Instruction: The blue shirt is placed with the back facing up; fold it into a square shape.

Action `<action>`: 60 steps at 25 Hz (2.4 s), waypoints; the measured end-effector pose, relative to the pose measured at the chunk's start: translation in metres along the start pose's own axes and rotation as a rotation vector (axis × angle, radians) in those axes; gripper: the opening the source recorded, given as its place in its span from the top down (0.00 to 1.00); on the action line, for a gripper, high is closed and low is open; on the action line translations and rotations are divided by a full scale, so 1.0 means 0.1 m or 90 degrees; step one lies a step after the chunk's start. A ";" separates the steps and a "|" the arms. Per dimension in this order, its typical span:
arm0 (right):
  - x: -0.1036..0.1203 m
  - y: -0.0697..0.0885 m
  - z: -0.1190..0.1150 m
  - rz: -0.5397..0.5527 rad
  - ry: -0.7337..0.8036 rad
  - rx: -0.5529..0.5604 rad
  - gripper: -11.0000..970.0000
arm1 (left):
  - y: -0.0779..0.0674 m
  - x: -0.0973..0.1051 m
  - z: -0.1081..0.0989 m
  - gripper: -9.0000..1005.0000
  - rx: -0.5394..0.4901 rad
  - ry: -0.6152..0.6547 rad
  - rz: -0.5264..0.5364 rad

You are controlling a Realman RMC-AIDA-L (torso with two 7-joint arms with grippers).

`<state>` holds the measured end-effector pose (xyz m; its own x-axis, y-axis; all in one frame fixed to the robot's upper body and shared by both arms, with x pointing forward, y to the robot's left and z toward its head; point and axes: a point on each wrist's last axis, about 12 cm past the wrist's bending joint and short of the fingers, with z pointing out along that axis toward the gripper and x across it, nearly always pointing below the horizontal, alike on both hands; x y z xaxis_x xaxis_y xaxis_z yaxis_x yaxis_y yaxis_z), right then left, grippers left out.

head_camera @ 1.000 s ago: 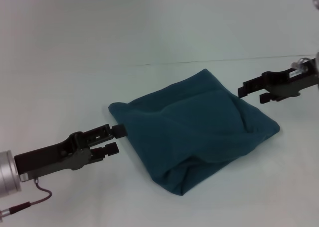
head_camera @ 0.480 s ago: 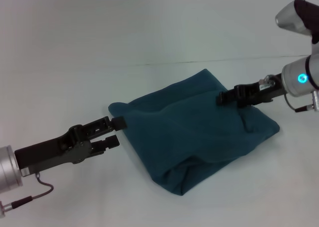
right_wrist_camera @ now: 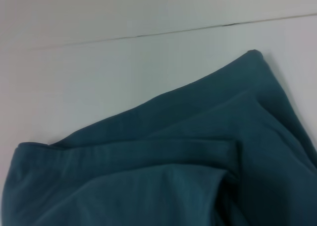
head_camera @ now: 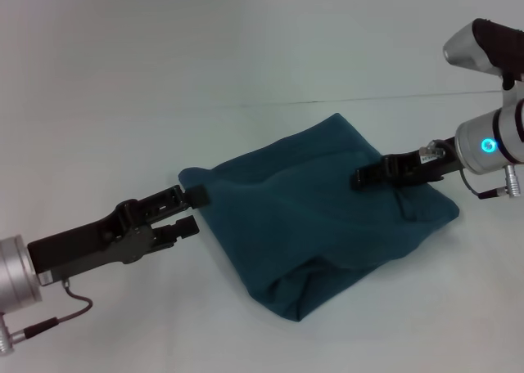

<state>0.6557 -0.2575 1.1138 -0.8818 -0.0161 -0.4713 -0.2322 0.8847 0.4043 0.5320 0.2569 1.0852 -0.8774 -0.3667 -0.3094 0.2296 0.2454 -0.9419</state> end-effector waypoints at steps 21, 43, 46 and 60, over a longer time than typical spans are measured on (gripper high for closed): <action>0.00 0.08 0.03 -0.009 0.010 -0.014 0.53 | 0.02 0.01 0.03 0.10 -0.002 -0.004 -0.010; -0.35 0.52 -0.37 -0.060 -0.012 -0.107 0.93 | 0.01 -0.05 -0.03 0.10 0.007 -0.032 -0.011; -0.47 0.68 -0.54 -0.074 -0.023 -0.142 0.93 | 0.01 -0.06 -0.05 0.10 0.007 -0.039 -0.010; -0.49 0.45 -0.20 -0.122 -0.019 0.013 0.93 | 0.03 -0.08 -0.04 0.10 -0.004 -0.049 -0.011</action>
<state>0.6798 -0.2260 1.1708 -0.8100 -0.1710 -0.5609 -0.3855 0.8761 0.2896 0.5383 0.2642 1.0852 -0.8457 -0.4392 -0.3032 0.2120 0.2448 -0.9461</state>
